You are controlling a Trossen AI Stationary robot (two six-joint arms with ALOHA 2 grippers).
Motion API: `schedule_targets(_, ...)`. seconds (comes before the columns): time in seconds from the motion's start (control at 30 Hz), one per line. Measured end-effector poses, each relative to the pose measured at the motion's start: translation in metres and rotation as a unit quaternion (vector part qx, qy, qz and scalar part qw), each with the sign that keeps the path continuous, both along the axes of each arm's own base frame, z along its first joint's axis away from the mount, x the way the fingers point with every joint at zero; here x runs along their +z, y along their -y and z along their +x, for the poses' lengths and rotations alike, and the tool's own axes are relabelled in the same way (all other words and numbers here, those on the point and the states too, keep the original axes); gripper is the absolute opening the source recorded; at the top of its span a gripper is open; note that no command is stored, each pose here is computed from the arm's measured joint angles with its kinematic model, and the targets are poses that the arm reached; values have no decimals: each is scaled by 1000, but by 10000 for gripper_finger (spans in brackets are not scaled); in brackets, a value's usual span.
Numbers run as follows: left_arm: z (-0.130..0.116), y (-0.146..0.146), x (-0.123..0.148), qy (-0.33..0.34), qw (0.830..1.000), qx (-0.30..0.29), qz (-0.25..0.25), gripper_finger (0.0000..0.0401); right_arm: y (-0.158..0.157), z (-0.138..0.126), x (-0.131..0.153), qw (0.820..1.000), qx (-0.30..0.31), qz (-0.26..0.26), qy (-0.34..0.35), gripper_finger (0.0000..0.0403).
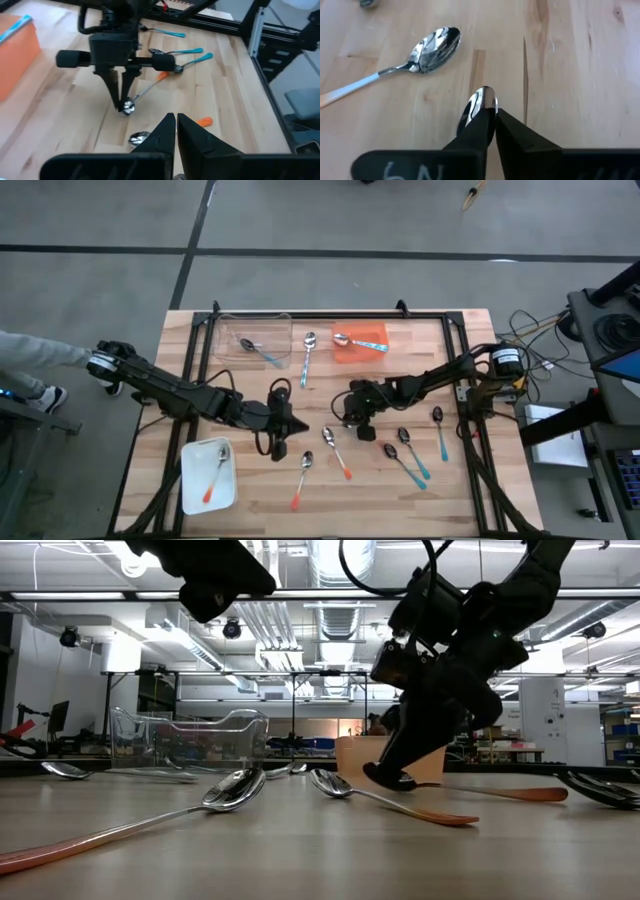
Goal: Sort silverware by color (type)
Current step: Put the orange spoon into the white bin
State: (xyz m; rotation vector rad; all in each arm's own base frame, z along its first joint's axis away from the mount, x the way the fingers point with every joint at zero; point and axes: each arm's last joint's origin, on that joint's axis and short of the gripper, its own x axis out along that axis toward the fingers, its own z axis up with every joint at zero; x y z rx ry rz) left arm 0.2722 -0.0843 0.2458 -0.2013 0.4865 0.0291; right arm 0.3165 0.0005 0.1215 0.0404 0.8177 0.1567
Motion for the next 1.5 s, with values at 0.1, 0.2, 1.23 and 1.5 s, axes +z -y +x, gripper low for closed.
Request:
schedule_targets(0.1,0,0,0,1,1000,5,3,0,0,1,1,1000,-1,-1,8,10)
schedule_targets(0.2,0,0,0,1,1000,6,3,0,0,3,3,1000,-6,-1,21,9)
schedule_targets(1.23,8,-13,11,64,993,53,81,0,-4,4,139,832,-28,-99,545,8)
schedule_targets(1.5,10,-23,13,68,991,65,92,0,-26,2,142,808,-91,-161,559,8)
